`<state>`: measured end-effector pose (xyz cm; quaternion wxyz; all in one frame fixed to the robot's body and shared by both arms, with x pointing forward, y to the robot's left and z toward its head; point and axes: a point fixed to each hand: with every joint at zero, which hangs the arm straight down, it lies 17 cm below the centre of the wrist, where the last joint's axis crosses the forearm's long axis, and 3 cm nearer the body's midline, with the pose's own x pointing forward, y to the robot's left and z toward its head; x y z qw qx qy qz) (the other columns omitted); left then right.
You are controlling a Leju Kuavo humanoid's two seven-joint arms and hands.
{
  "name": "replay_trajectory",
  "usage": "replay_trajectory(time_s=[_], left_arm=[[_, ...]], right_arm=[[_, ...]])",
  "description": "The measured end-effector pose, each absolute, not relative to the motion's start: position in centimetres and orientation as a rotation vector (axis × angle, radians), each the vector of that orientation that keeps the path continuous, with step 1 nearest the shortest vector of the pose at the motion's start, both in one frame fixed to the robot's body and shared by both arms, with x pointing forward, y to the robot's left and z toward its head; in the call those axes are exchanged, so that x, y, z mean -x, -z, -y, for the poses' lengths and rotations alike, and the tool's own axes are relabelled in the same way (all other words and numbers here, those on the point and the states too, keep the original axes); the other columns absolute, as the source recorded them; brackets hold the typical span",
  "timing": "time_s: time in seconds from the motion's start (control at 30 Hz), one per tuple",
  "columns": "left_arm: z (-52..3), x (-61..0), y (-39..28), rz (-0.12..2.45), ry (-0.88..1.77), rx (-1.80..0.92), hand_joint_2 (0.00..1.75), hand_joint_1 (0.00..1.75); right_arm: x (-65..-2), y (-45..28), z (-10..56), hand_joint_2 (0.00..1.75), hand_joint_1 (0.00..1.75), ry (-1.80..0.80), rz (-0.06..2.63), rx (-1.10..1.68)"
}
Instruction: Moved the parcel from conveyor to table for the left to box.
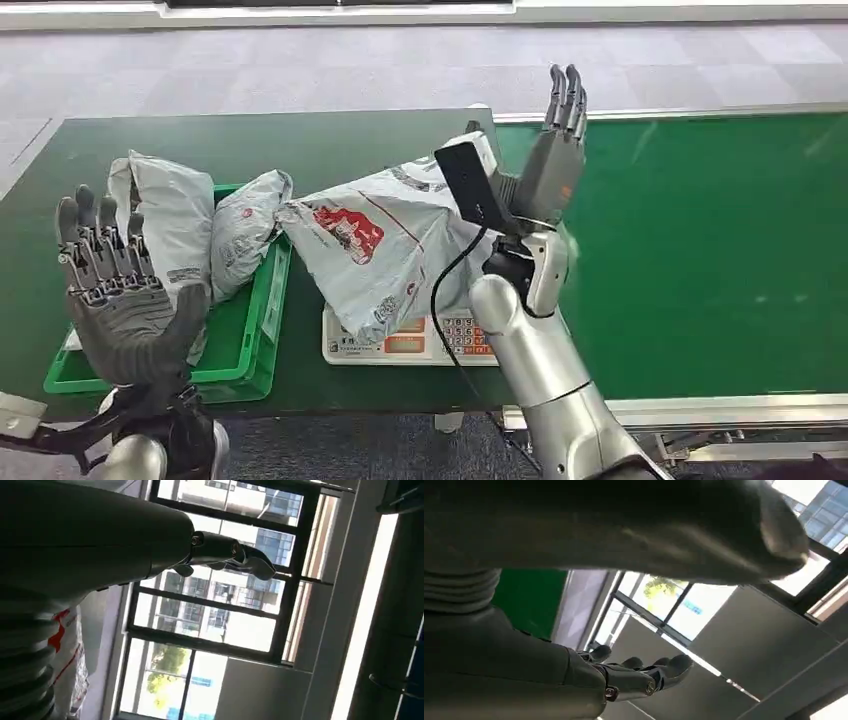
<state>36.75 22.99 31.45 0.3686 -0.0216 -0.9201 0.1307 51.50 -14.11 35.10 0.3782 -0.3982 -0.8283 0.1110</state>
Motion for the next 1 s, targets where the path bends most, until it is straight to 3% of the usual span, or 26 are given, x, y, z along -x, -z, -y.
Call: replay_trajectory(time_s=[0.3, 0.33, 0.43, 0.6, 0.77, 1.0], left_arm=[[-23.2, -37.4, -32.7, 2.391, -0.268, -0.076, 1.75, 0.0], [-22.7, -38.3, -33.9, 2.401, -0.194, -0.149, 1.75, 0.0], [-17.2, -45.3, -33.5, 2.215, 0.38, -0.522, 1.75, 0.0], [-7.4, -53.7, -31.8, 2.004, 1.03, -0.811, 1.75, 0.0], [-1.5, -56.4, -27.1, 1.857, 1.374, -0.781, 1.75, 0.0], [0.5, -56.2, -19.4, 1.65, 1.633, -0.691, 1.75, 0.0]], right_arm=[[-50.1, -35.4, 17.0, 0.0, 0.0, -0.167, 2.134, 1.019], [-49.5, -34.7, 17.7, 0.0, 0.0, -0.142, 2.135, 1.003], [-47.3, -33.1, 20.8, 0.0, 0.0, -0.002, 2.133, 0.964], [-46.7, -30.1, 23.9, 0.0, 0.0, 0.073, 2.021, 0.963], [-46.9, -29.1, 25.0, 0.0, 0.0, 0.079, 1.976, 0.986], [-46.1, -27.2, 26.1, 0.0, 0.0, 0.089, 1.949, 0.994]])
